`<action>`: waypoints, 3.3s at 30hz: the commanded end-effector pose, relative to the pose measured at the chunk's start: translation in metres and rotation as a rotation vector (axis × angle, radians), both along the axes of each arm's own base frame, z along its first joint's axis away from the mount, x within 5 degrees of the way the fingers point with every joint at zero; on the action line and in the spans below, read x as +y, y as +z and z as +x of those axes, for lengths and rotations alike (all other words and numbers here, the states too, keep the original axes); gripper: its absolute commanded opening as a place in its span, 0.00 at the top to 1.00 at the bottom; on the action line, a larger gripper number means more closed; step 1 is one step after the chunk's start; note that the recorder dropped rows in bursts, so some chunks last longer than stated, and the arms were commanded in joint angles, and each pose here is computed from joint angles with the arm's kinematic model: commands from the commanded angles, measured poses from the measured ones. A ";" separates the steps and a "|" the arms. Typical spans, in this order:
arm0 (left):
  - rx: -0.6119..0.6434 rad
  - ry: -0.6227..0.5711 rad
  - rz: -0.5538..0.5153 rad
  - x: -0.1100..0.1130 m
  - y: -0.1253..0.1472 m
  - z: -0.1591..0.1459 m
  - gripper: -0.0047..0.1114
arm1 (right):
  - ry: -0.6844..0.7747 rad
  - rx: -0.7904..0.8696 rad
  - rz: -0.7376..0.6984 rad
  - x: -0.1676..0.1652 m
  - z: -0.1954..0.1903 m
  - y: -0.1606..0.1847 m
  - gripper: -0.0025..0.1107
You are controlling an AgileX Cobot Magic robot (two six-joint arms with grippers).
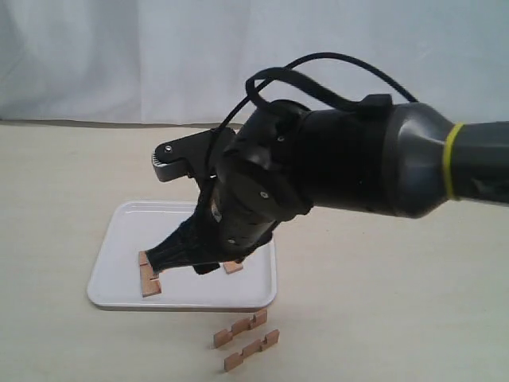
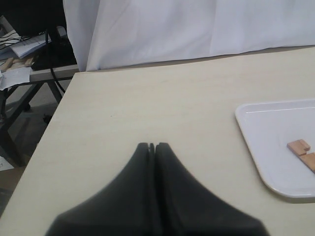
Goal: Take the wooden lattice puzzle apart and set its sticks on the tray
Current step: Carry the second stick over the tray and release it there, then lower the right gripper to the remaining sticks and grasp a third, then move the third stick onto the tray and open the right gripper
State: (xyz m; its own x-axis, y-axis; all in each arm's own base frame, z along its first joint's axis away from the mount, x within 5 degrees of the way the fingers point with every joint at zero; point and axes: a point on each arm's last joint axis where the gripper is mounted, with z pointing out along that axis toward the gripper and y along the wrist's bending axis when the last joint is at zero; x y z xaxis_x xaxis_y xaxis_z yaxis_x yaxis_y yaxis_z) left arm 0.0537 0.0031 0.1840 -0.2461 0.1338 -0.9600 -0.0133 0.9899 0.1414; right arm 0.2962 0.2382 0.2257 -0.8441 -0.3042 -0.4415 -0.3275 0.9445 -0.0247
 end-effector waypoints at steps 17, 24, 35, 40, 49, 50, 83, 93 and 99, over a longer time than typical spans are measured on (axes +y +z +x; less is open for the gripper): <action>-0.012 0.001 -0.008 0.000 0.000 0.000 0.96 | 0.528 0.185 -0.220 -0.040 -0.058 -0.038 0.57; -0.012 0.001 -0.008 0.000 0.000 0.000 0.96 | 0.914 -0.004 -0.260 -0.017 -0.058 -0.053 0.56; -0.009 0.001 -0.008 0.000 0.000 0.000 0.96 | 1.107 0.034 -0.385 -0.017 -0.054 -0.079 0.57; -0.009 0.001 -0.008 0.000 0.000 0.000 0.96 | 1.146 0.047 -0.438 -0.019 -0.052 -0.088 0.57; -0.009 0.001 -0.008 0.000 0.000 0.000 0.96 | 1.191 0.047 -0.494 -0.021 -0.049 -0.095 0.57; -0.009 0.001 -0.008 0.000 0.000 0.000 0.96 | 1.194 0.047 -0.498 -0.021 -0.049 -0.095 0.57; -0.010 0.001 -0.008 0.000 0.000 0.000 0.96 | 1.203 -0.156 -0.511 0.016 -0.041 -0.046 0.94; -0.008 0.001 -0.008 0.000 0.000 0.000 0.96 | 0.868 -0.410 -0.557 0.039 0.007 -0.052 0.94; -0.008 0.001 -0.008 0.000 0.000 0.000 0.96 | 0.560 -0.441 -0.522 0.048 0.031 -0.062 0.94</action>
State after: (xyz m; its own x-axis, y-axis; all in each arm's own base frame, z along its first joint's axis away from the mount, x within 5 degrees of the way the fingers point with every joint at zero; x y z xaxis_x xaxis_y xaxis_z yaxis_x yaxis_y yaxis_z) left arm 0.0537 0.0031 0.1840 -0.2461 0.1338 -0.9600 -0.0133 0.9899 0.1414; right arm 0.3193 0.2840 0.1653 -0.2278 -0.9119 -0.3415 -0.6606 0.4024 -0.6338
